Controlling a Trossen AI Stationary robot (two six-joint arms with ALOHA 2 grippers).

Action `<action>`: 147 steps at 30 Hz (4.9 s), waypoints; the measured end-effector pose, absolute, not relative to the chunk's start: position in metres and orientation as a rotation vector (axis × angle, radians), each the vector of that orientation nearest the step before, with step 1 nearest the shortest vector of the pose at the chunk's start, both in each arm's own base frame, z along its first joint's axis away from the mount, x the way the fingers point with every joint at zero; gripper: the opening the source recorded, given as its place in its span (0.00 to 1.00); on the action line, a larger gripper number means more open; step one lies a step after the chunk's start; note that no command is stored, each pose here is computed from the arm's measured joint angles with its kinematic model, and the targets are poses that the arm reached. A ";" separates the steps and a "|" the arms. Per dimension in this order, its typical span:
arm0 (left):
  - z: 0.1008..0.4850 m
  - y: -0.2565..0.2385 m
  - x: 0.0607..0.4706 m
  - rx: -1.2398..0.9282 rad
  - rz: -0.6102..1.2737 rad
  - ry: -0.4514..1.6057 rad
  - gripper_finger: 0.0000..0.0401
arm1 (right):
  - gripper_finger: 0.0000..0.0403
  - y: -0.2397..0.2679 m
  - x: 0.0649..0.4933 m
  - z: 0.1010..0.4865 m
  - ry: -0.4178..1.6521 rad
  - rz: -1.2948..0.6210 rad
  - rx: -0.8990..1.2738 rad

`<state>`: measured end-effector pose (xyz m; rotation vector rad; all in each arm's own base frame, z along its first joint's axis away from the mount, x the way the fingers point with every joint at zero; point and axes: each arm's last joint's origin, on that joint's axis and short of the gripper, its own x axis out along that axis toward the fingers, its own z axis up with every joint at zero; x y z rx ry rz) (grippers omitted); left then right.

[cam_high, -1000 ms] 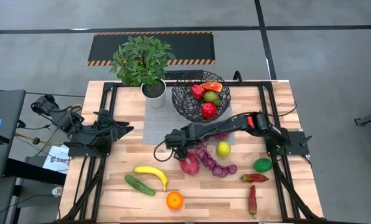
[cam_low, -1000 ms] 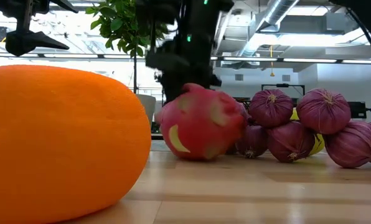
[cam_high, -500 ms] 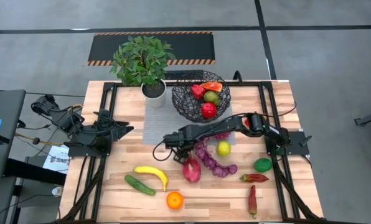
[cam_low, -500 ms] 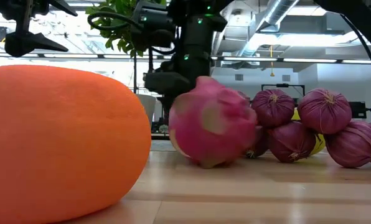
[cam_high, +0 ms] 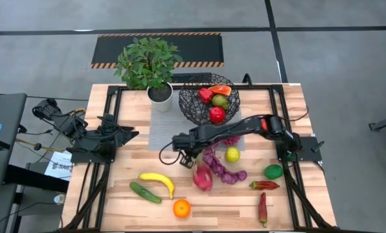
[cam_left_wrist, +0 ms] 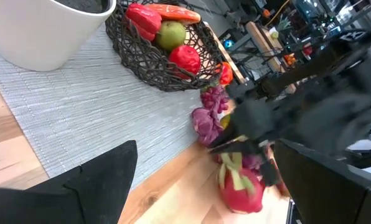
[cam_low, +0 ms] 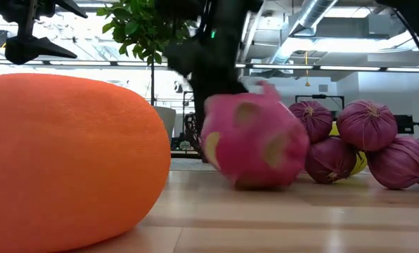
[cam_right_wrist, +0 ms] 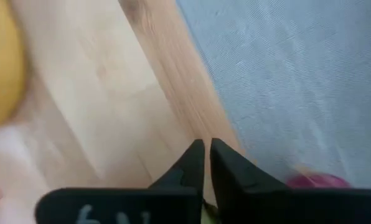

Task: Build produce basket
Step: Put the red dragon fruit into the black wire basket, then put the red dragonfruit into the black wire basket

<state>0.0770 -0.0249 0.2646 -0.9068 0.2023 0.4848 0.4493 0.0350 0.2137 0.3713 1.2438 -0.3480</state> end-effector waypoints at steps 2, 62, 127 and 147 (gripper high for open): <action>0.265 -0.025 0.077 -0.908 0.485 0.202 0.91 | 0.17 0.034 0.442 0.236 1.201 -0.336 0.380; 0.261 -0.028 0.081 -0.933 0.500 0.239 0.91 | 0.01 0.058 0.447 0.220 1.283 -0.287 0.456; 0.259 -0.027 0.080 -0.911 0.514 0.257 0.91 | 0.00 -0.004 0.366 0.394 0.717 -0.430 0.506; 0.260 -0.025 0.079 -0.909 0.570 0.183 0.91 | 0.00 -0.194 0.388 0.310 0.853 -0.593 0.459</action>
